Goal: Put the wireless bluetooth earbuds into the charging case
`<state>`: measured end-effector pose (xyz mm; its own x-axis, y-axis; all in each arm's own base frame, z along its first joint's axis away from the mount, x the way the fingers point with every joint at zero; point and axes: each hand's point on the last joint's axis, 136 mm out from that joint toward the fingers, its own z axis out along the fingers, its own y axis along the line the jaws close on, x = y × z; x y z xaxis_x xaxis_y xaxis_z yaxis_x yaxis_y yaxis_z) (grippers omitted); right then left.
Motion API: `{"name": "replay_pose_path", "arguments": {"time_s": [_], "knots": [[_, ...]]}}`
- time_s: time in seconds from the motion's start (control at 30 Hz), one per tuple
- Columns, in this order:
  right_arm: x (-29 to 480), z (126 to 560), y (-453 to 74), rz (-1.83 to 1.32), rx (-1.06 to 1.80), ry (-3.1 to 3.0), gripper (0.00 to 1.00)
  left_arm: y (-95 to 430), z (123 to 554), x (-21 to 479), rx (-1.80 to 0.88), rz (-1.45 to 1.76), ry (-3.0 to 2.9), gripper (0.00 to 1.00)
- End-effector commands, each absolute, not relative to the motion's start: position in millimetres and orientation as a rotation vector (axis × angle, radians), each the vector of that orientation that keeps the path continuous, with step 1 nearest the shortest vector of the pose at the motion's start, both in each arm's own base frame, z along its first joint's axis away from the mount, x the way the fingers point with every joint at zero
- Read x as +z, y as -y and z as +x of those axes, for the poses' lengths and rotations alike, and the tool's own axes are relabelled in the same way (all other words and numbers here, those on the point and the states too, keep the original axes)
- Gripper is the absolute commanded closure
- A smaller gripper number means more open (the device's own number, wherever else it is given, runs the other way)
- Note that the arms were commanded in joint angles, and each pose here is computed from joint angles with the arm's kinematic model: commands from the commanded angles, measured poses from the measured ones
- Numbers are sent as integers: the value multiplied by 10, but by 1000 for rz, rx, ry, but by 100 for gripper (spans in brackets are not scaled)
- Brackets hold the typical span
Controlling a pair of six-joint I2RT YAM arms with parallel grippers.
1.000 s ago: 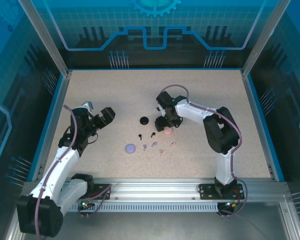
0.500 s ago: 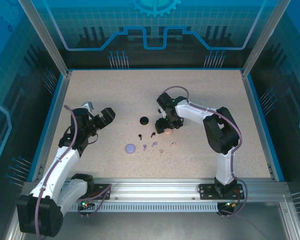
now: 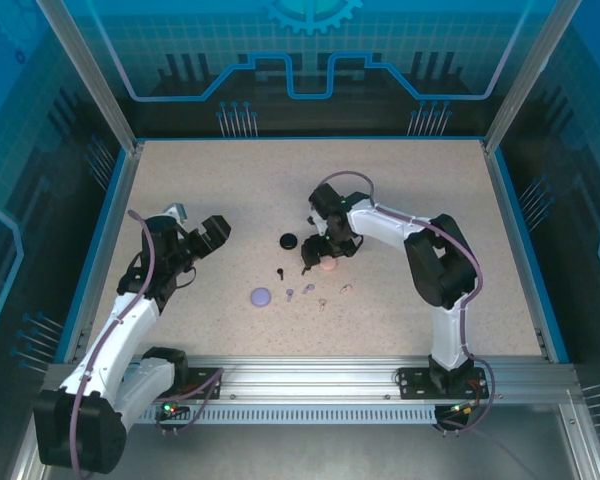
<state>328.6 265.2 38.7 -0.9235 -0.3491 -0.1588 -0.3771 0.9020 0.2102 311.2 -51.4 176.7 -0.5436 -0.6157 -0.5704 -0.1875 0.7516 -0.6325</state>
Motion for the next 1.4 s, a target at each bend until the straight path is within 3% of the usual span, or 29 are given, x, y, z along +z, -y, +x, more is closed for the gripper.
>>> {"name": "replay_pose_path", "arguments": {"time_s": [0.0, 0.13, 0.33, 0.53, 1.37], "knots": [[440, 3360, -2963, -625, 507, -2888, 20, 538, 3076, 1718, -668, -618, -2135, 1], [531, 3430, -3062, -628, 562, -2844, 20, 532, 3069, 1721, -661, -615, -2136, 1], [545, 3428, -2675, -582, 255, -2892, 19, 531, 3074, 1718, -662, -616, -2133, 1], [369, 3299, -2479, -509, 146, -2951, 17, 542, 3094, 1706, -673, -621, -2133, 1], [158, 3042, -2139, -536, -6, -3045, 17, 543, 3082, 1731, -675, -625, -2131, 1]]}}
